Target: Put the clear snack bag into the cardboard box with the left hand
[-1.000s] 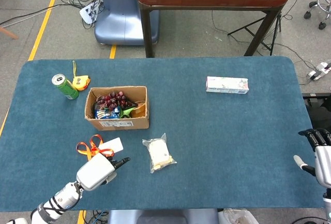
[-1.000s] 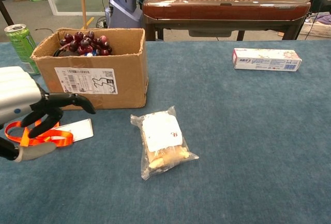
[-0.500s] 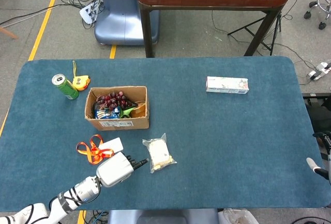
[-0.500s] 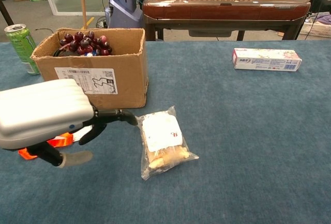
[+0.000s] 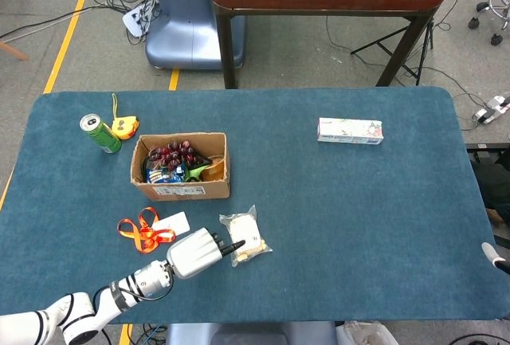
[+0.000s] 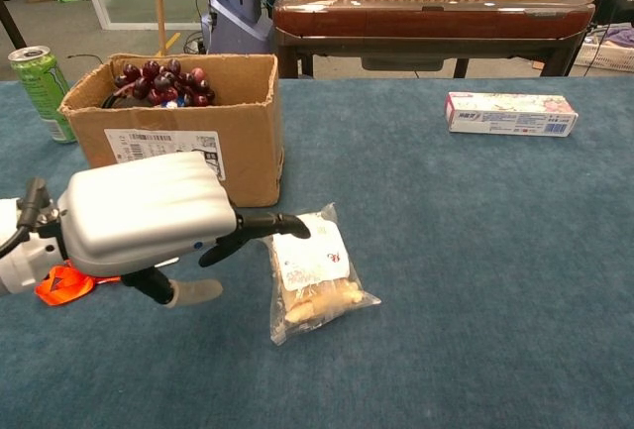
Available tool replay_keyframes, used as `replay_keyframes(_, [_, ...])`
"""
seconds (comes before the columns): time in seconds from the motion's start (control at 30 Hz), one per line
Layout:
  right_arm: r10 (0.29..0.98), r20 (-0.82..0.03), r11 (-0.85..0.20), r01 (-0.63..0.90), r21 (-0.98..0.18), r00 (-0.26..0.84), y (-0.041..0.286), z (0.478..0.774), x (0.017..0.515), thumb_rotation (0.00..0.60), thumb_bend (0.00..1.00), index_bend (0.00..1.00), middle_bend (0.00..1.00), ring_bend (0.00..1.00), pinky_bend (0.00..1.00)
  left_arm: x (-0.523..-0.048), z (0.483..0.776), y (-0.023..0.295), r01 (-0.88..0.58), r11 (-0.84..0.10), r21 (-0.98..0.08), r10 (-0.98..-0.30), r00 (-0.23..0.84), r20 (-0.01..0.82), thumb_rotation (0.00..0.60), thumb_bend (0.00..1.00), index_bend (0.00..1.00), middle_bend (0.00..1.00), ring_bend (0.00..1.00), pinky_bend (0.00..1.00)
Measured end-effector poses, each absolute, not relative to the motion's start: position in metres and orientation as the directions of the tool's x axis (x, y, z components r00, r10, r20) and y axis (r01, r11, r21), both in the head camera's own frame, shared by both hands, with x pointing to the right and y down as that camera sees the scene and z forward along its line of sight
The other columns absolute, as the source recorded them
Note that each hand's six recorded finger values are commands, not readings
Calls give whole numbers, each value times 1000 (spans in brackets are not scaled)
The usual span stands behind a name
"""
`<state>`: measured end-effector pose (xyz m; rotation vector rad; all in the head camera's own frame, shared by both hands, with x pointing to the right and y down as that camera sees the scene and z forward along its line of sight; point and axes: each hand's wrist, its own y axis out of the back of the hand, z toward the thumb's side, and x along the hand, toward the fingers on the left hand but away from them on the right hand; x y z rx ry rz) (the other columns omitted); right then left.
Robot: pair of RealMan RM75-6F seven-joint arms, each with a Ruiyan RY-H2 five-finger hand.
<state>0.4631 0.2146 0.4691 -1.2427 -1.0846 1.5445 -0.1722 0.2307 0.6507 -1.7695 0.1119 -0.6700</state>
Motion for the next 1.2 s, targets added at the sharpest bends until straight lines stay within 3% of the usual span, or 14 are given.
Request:
replay_keyframes(0.23, [966, -209, -225, -95, -970, -153, 215, 461, 466, 600, 97, 323, 325, 215, 335, -167, 662, 232, 286, -323, -902, -401, 822, 405, 600, 298, 134, 662, 666, 844])
replay_keyframes(0.5, [972, -171, -187, -92, -978, -161, 214, 455, 468, 600, 97, 206, 325, 215, 335, -158, 671, 228, 315, -328, -891, -400, 807, 433, 600, 297, 121, 738, 715, 849])
replay_keyframes(1.2, [978, -99, -112, -61, -992, -181, 218, 435, 475, 600, 98, 168, 325, 215, 335, -128, 675, 230, 372, -291, -881, -375, 803, 463, 600, 297, 112, 785, 741, 864])
